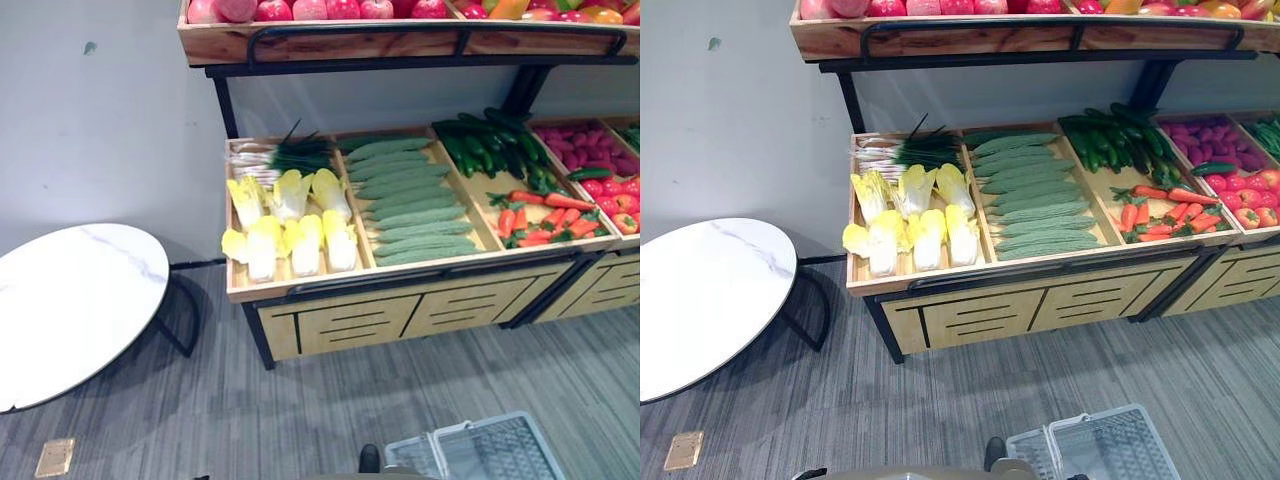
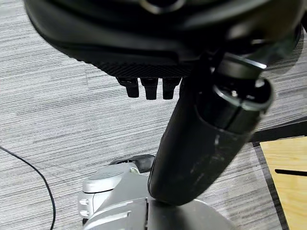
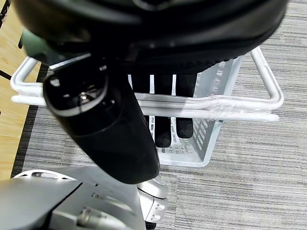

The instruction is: Get the vegetables into the basket

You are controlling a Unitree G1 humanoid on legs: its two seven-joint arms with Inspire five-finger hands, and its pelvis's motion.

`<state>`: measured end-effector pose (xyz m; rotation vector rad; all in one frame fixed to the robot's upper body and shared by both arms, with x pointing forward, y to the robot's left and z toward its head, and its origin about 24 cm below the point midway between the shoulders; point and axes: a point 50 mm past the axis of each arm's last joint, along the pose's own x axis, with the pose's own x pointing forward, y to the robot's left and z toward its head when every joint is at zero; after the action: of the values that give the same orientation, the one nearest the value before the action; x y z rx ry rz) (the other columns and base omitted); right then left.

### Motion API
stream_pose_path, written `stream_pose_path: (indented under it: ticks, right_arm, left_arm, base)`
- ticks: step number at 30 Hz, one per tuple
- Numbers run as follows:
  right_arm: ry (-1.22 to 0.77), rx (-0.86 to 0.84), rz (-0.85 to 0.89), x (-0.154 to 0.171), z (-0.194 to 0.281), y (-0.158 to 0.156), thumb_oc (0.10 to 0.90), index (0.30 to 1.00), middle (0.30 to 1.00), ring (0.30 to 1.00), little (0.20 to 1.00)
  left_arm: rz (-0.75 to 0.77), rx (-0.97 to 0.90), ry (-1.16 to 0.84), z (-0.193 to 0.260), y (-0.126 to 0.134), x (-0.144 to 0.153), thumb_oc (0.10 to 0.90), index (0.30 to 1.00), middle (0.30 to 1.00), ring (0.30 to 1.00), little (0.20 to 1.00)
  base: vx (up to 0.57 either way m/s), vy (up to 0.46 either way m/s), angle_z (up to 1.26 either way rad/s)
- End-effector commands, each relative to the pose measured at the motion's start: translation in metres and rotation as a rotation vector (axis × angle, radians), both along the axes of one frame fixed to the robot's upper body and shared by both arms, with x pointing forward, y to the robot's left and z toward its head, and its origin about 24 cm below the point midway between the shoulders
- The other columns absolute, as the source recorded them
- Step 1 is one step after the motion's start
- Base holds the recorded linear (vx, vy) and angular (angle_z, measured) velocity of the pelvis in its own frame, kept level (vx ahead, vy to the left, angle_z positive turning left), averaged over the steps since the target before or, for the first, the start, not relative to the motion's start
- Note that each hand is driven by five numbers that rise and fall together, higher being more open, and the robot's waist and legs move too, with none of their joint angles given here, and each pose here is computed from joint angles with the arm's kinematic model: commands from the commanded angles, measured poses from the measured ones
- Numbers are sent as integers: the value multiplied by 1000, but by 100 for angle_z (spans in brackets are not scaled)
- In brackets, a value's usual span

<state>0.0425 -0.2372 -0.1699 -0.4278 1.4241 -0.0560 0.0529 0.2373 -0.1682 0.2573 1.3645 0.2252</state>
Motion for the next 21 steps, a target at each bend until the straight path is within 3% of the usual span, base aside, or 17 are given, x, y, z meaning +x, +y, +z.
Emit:
stream_pose_path:
  ticks: [1, 4, 7, 8, 9, 13, 21]
  right_arm:
    - [-57, 3, 31, 26, 2, 4, 400, 300, 300, 300, 300]
    - [-60, -2, 30, 27, 2, 3, 400, 300, 300, 300, 300]
    - [-69, -6, 27, 26, 3, -1, 400, 300, 300, 300, 300]
    - [-67, -6, 27, 25, 3, -1, 400, 300, 300, 300, 300]
    - [-69, -4, 17, 23, 4, -3, 400, 300, 300, 300, 300]
    - [-37, 9, 7, 13, 3, -6, 400, 300, 300, 300, 300]
    - [11, 19, 35, 5, 2, -5, 400, 300, 300, 300, 300]
  left_arm:
    - [58, -33, -163, 6, -7, 38, 900, 1000, 1000, 1000, 1000]
    - [73, -52, -245, 11, -9, 53, 900, 1000, 1000, 1000, 1000]
    - [106, -128, -552, 41, -14, 94, 900, 1000, 1000, 1000, 1000]
    - [107, -127, -550, 41, -14, 93, 900, 1000, 1000, 1000, 1000]
    - [116, -169, -719, 66, -13, 103, 900, 1000, 1000, 1000, 1000]
    - [108, -251, -955, 112, -11, 115, 900, 1000, 1000, 1000, 1000]
    - [-83, -225, -1349, 205, -15, 157, 900, 1000, 1000, 1000, 1000]
  base:
    - [0, 0, 0]
    - [-6, 1, 3]
    - [-20, -2, 8]
    - [-24, -8, 8]
    - [-24, -9, 13]
    - [-9, -14, 7]
    - [0, -2, 1]
